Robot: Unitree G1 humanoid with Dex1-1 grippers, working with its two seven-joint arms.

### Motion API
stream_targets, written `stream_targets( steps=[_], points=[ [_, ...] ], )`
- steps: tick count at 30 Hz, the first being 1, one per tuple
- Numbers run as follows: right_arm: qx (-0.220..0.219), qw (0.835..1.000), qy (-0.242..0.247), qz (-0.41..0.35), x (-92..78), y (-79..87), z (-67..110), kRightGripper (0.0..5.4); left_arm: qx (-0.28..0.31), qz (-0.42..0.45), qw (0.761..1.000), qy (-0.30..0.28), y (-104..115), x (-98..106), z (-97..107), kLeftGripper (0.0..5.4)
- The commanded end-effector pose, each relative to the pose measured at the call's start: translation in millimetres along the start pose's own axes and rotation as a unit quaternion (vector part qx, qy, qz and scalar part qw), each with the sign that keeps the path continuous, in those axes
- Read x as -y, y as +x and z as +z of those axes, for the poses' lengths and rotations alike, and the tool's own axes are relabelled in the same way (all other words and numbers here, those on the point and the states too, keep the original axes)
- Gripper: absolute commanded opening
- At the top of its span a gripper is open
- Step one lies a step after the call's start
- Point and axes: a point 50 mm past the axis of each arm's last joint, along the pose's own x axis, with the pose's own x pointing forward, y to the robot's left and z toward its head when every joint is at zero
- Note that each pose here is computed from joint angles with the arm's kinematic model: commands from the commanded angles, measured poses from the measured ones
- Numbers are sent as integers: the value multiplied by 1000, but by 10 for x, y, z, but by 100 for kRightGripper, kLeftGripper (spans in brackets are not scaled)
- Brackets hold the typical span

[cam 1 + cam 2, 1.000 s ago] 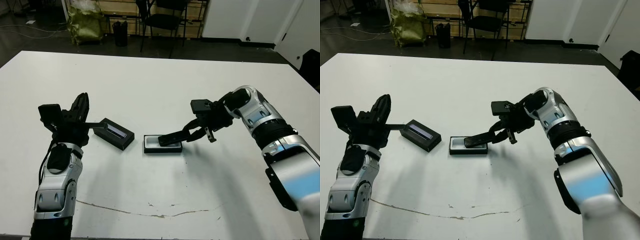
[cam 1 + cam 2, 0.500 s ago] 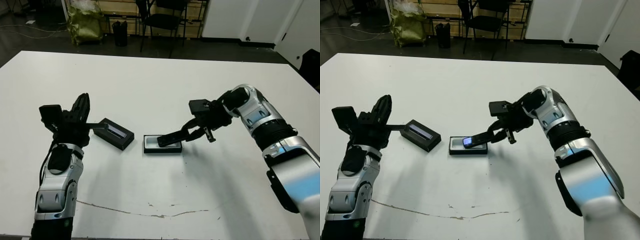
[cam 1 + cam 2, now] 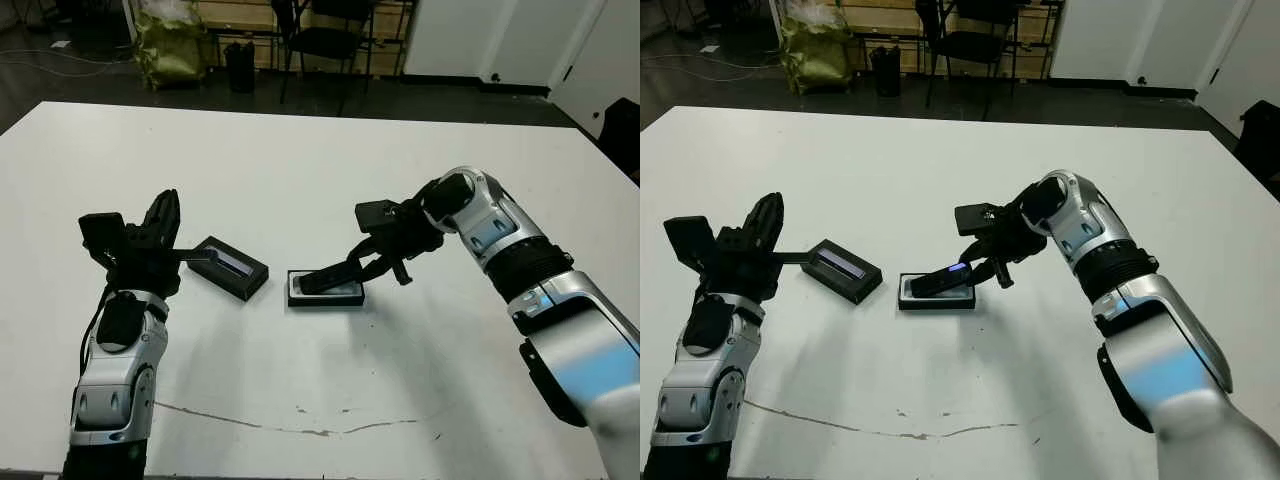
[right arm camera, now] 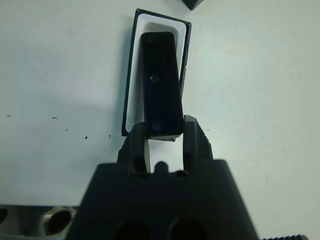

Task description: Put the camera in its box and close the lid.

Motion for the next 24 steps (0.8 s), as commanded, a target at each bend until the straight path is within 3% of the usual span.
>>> stream_targets(
  steps=[1,24],
  points=[
    [0,1000,-4,14,-30,92,-4,37,-14,2,1000,1,-19,-17,-57,0],
    [20,998,31,56,-46,275,59,37,-12,3,1000,2,-25,-4,-60,0]
  ],
)
